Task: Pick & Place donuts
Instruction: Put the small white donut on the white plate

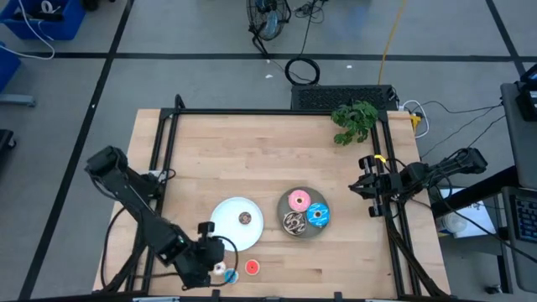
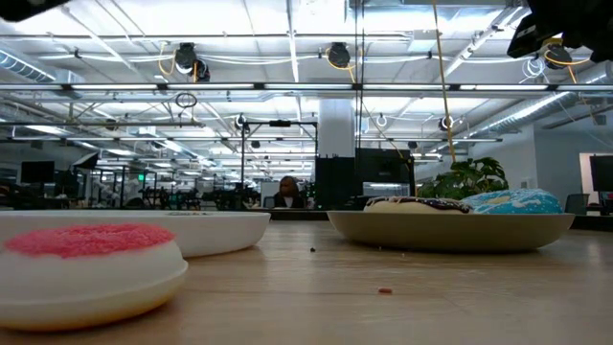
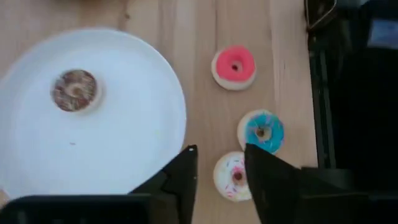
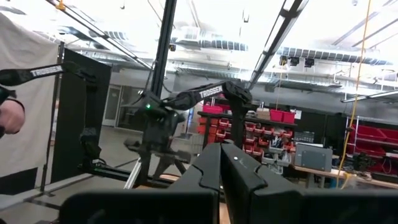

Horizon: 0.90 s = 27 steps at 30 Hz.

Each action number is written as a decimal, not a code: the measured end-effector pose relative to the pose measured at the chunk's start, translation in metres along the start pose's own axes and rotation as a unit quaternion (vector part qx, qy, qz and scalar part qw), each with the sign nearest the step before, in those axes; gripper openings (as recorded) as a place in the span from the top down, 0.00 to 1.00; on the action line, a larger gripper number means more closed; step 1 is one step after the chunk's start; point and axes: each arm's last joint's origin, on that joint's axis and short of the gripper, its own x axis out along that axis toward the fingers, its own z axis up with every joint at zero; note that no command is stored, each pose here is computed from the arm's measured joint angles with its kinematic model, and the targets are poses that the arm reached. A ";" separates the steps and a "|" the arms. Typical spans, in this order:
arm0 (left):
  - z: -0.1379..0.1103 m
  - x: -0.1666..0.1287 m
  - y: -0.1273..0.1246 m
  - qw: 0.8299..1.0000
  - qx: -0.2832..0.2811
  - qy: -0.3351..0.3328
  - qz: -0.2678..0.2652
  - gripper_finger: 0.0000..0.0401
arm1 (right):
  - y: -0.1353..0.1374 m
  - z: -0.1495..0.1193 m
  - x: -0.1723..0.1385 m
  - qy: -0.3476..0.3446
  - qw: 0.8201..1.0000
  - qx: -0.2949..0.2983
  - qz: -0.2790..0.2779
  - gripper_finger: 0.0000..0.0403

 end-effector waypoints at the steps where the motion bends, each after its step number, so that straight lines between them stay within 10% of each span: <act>1: -0.001 0.005 -0.002 1.000 0.001 0.008 -0.004 0.63 | 0.000 0.000 0.000 0.000 1.000 0.000 0.000 1.00; 11: -0.012 0.037 -0.013 0.995 -0.024 0.086 -0.031 0.49 | 0.000 0.000 0.000 0.000 1.000 -0.003 0.000 1.00; 27: -0.027 0.055 -0.034 0.988 -0.048 0.124 -0.073 0.65 | 0.000 -0.001 0.000 0.004 1.000 -0.002 0.001 1.00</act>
